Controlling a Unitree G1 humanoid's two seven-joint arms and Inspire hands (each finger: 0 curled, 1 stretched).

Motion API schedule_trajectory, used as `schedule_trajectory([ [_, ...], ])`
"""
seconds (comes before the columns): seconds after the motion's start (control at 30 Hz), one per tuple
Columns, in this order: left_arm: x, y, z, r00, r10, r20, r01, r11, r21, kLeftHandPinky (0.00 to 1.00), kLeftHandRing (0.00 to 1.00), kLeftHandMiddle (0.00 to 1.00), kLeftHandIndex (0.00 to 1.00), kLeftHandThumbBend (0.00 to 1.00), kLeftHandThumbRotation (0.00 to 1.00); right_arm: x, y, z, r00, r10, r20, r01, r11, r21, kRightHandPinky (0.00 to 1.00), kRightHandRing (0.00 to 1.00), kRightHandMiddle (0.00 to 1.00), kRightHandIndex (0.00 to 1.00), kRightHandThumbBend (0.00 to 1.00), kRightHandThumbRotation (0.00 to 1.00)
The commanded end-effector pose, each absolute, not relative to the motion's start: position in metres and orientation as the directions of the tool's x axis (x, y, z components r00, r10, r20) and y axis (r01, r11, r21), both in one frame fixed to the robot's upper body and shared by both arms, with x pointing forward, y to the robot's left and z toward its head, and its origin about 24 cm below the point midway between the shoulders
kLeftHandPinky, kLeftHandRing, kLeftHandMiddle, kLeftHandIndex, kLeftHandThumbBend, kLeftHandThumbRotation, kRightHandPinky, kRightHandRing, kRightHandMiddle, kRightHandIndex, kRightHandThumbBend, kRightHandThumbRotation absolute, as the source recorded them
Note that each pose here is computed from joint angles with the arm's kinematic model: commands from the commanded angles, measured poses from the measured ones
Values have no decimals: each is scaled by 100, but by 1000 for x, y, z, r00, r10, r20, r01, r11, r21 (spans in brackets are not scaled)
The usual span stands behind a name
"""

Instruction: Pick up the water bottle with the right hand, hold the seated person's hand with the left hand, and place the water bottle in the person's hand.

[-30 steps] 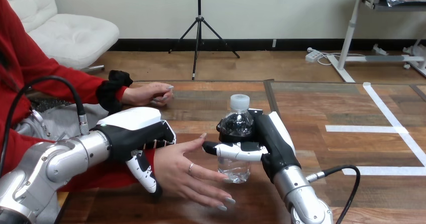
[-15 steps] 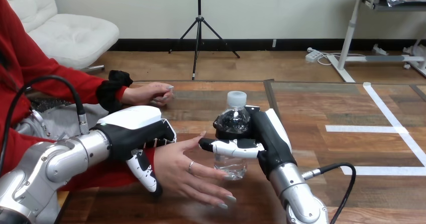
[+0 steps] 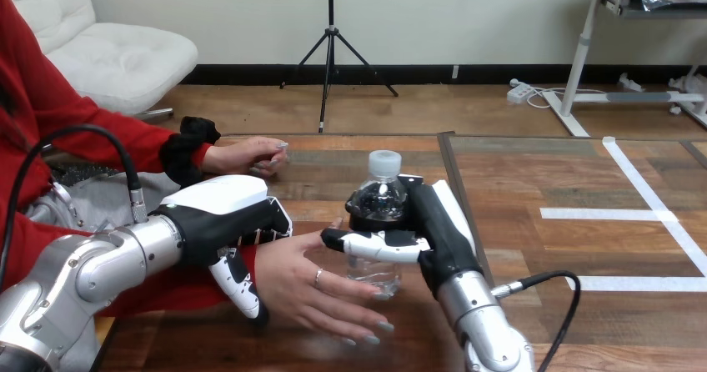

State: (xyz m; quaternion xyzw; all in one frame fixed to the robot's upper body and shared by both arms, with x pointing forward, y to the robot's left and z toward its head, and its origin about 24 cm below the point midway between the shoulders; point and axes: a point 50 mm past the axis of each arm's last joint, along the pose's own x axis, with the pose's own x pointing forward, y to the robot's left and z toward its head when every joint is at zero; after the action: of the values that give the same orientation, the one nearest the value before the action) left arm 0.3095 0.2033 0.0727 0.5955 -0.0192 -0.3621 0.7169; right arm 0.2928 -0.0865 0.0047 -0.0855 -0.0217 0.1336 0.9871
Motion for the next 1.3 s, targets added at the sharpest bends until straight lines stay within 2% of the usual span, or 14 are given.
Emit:
schedule_trajectory([
  [0.0,333,183,127,759,-619,-204,314,73,947,26,31,37,39,89,0,308,-63,53,924,304,231,-268,947,-175,29,34,38,40,86,0],
  [0.8,343,185,130,772,-605,-194,306,86,948,29,33,38,39,84,0,287,-36,56,898,373,232,-344,926,-156,28,33,38,40,87,0],
  [1.27,347,183,130,772,-603,-200,296,63,953,27,32,37,39,82,0,275,-23,63,895,390,218,-359,918,-168,27,32,38,40,87,0],
])
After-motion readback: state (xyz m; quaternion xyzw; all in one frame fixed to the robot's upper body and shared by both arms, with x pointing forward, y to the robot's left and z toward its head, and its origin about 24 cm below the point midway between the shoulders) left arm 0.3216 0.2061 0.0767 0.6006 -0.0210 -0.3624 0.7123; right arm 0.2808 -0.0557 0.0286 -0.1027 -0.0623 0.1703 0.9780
